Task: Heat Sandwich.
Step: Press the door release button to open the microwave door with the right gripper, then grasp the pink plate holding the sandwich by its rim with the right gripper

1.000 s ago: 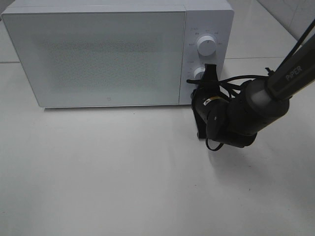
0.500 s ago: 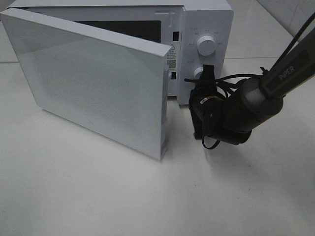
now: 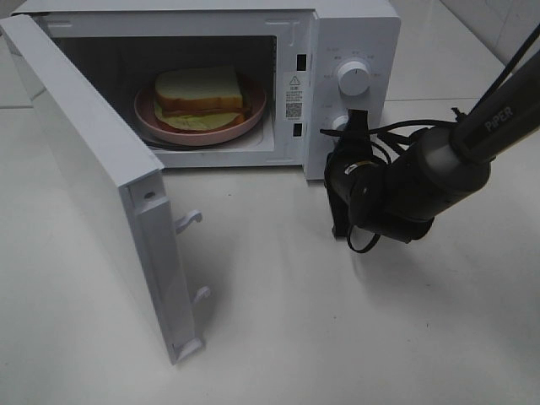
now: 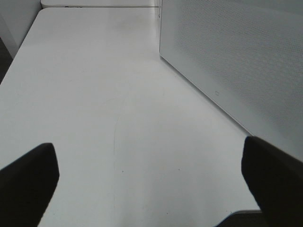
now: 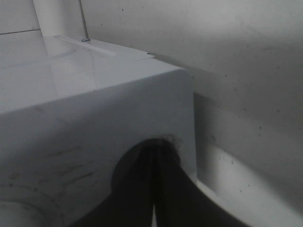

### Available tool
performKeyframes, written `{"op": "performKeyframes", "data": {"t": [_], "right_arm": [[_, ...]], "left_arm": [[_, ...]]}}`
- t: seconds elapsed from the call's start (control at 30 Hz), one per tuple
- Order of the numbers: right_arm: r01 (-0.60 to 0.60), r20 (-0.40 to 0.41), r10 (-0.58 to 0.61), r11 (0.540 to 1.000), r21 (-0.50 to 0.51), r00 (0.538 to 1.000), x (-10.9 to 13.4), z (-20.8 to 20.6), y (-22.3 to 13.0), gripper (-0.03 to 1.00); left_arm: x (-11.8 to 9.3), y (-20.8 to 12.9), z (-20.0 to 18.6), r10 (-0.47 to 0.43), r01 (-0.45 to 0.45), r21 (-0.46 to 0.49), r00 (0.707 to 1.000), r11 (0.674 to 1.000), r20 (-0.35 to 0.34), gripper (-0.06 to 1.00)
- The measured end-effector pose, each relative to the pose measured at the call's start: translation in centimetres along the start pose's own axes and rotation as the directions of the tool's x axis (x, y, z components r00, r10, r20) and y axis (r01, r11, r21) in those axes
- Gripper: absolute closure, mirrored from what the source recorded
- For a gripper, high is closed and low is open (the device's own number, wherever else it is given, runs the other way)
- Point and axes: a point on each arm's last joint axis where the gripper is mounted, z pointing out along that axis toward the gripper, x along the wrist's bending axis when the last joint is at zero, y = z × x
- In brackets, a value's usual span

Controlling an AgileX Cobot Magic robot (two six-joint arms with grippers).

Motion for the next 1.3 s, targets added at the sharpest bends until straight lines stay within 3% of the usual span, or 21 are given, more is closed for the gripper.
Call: {"op": "performKeyframes", "data": {"t": [0.67,0.9,1.03,1.13,1.17,1.2,1.3], "right_arm": [[0.064,0.001,-0.064,0.995,0.077,0.998,1.4,-3.5,0.0,0.96],[0.147,0.063,-0.155,0.982,0.122,0.986,1.6,-5.3,0.3,0.95],[0.266,0.085,-0.287,0.943,0.199,0.954,2.1,-6.8,0.1,0.95],[0.408,0.077,-0.449,0.861,0.303,0.890,3.0,-8.3,-0.4,0.94],[0.479,0.062,-0.528,0.809,0.341,0.847,3.4,-8.9,-0.5,0.94],[0.479,0.062,-0.528,0.809,0.341,0.847,3.4,-8.9,-0.5,0.94],[0.606,0.012,-0.662,0.694,0.388,0.749,3.8,-9.8,-0.7,0.94]], "left_arm": [[0.0,0.0,0.0,0.000,0.000,0.000,1.000,1.000,0.000,-0.03],[0.0,0.0,0.0,0.000,0.000,0.000,1.000,1.000,0.000,-0.03],[0.0,0.0,0.0,0.000,0.000,0.000,1.000,1.000,0.000,-0.03],[0.0,0.0,0.0,0.000,0.000,0.000,1.000,1.000,0.000,-0.03],[0.0,0.0,0.0,0.000,0.000,0.000,1.000,1.000,0.000,-0.03],[0.0,0.0,0.0,0.000,0.000,0.000,1.000,1.000,0.000,-0.03],[0.0,0.0,0.0,0.000,0.000,0.000,1.000,1.000,0.000,-0.03]]}}
